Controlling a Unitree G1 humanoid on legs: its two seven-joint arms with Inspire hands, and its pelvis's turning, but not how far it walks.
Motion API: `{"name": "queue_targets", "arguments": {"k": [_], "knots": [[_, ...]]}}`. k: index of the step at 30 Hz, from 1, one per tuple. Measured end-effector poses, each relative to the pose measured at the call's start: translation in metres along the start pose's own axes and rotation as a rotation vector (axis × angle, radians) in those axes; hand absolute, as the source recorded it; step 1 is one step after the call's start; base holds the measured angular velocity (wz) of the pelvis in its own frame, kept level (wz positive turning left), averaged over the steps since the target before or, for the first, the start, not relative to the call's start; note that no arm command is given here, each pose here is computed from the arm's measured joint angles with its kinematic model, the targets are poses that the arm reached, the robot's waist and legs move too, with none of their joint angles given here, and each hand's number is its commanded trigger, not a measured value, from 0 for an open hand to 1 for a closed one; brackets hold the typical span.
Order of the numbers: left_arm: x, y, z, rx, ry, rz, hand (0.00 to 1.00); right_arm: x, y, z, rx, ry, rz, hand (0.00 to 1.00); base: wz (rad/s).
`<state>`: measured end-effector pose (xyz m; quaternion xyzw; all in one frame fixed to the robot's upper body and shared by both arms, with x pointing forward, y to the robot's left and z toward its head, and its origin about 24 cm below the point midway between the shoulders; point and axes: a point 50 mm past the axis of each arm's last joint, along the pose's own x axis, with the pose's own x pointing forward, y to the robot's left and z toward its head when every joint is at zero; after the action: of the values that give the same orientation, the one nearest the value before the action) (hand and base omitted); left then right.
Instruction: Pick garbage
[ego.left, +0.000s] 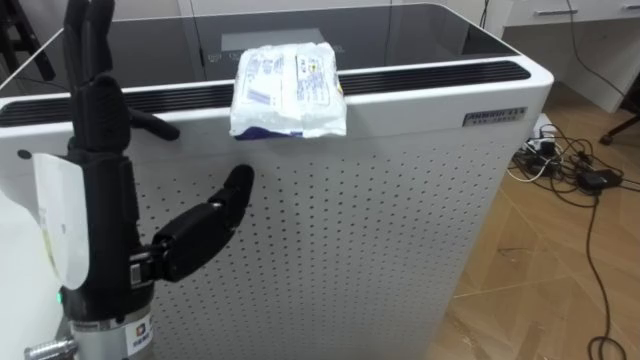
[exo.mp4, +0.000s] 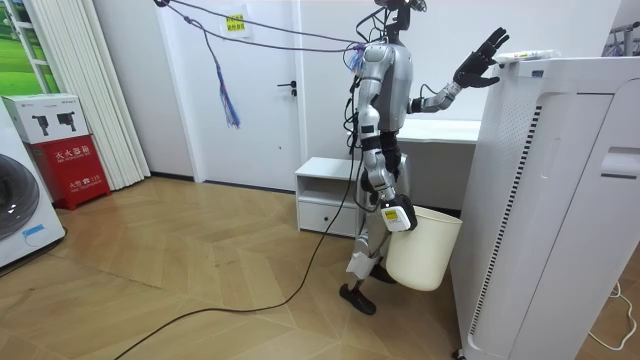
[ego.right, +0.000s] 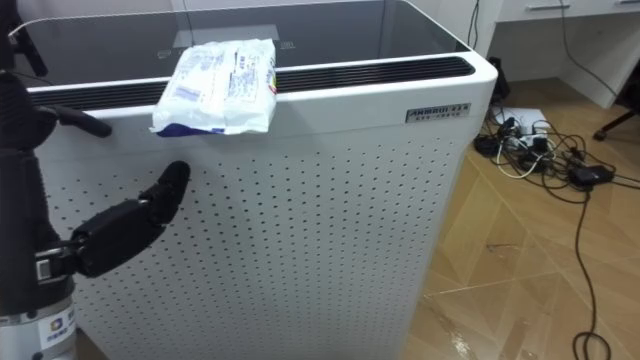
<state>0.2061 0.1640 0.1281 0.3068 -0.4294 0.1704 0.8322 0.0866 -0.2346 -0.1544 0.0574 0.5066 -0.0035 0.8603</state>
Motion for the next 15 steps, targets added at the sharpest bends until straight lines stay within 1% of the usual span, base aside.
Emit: {"name": "queue_targets", "arguments": {"k": [9,15], "knots": [[-0.0011,-0.0011,-0.0012,0.023,0.0,-0.018,0.0,-0.0012,-0.0031,-0.0006,-0.004,0.002,-0.008,1.0,0.0],[0.0003,-0.0029,0.0026,0.072,-0.058,-0.043,0.0,-0.0022,-0.0062,0.0005,0.006,-0.004,-0.005,1.0,0.0]]}}
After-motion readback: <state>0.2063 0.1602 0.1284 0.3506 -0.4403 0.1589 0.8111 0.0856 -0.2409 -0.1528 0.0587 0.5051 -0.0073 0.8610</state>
